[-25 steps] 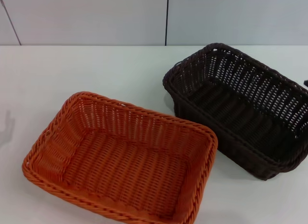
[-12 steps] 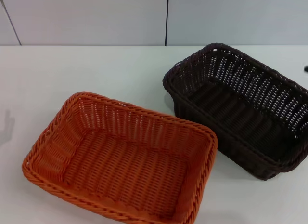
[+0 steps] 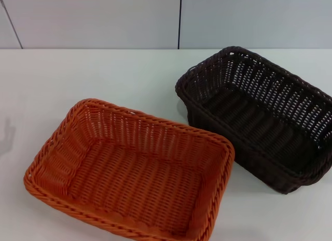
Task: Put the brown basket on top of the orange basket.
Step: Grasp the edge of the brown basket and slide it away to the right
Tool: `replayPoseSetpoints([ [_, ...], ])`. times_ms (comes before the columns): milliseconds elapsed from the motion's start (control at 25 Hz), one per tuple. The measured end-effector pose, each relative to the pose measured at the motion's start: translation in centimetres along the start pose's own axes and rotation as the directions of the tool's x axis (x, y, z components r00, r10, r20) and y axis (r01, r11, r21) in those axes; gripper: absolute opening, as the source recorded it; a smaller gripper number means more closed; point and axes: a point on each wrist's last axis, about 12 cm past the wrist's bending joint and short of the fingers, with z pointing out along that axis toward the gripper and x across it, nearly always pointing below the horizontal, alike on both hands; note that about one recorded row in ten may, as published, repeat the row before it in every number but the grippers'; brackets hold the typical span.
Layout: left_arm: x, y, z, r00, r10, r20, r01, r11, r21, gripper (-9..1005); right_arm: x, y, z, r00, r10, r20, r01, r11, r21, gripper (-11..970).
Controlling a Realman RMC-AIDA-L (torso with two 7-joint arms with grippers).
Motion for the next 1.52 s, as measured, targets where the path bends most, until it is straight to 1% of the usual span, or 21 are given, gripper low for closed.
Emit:
replayPoseSetpoints([
  [240,0.1,0.1,0.0,1.0,0.001,-0.014,-0.001,1.0,-0.004,722,0.4,0.6,0.1,0.998,-0.064,-0.028,0.064,0.998,-0.016,749],
  [560,0.3,0.2,0.4,0.999,-0.004,-0.037,0.004,1.0,-0.021,722,0.3,0.3,0.2,0.985,-0.165,-0.057,0.164,0.986,-0.02,749],
  [760,0.6,0.0,0.7,0.998,-0.009,-0.067,0.008,1.0,-0.024,722,-0.1,0.5,0.7,0.975,-0.212,-0.072,0.208,0.977,-0.055,749],
  [920,0.7,-0.1,0.8,0.997,-0.01,-0.075,0.008,1.0,-0.025,722,0.0,0.9,1.3,0.974,-0.217,-0.066,0.211,0.973,-0.091,749],
  [1120,0.8,-0.1,0.7,0.997,-0.011,-0.078,0.009,1.0,-0.025,722,0.8,1.1,2.0,0.976,-0.208,-0.066,0.199,0.972,-0.126,748],
  [1520,0.5,0.0,0.8,0.998,-0.008,-0.063,0.007,1.0,-0.022,722,1.9,0.7,3.6,0.976,-0.2,-0.085,0.187,0.972,-0.146,748],
])
